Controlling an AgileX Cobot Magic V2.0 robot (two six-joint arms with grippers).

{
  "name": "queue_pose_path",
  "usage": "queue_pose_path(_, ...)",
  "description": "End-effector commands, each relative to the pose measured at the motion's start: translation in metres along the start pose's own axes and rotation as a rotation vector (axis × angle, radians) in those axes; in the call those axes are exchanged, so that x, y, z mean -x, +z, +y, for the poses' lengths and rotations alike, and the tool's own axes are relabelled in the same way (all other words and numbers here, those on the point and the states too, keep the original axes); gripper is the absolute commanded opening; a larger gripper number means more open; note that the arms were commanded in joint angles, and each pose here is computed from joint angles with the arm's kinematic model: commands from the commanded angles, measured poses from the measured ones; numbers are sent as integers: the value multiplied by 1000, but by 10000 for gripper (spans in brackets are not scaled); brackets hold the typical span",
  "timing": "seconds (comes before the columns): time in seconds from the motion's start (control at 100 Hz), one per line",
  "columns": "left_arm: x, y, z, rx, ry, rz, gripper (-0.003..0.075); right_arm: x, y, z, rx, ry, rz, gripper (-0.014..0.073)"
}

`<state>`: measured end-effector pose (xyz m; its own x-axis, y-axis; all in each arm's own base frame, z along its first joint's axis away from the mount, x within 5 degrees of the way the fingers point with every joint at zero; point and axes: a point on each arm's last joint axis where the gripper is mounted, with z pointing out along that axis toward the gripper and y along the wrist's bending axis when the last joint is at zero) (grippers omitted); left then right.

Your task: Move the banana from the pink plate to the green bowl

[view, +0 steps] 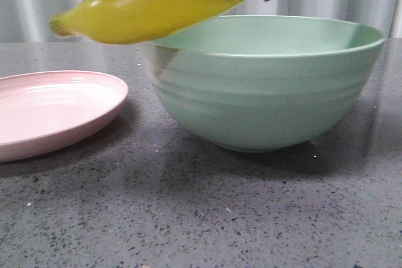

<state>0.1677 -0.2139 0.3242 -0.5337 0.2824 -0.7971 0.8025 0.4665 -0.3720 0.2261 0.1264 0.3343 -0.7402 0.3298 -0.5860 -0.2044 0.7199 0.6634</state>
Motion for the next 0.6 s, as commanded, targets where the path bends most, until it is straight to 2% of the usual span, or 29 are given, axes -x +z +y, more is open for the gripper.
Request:
queue_pose_path(0.0,16,-10,-10,-18,-9,-87,200,12,-5,10,33,-2,-79,352)
queue_pose_path(0.35,16,-10,-10,-17,-9,-89,201,13,-4,9,31,0,-82,342)
queue_pose_path(0.44,16,-10,-10,-17,-9,-89,221,13,-4,9,31,0,-82,276)
queue_pose_path(0.59,16,-10,-10,-17,-9,-89,292,13,-4,9,31,0,-82,95)
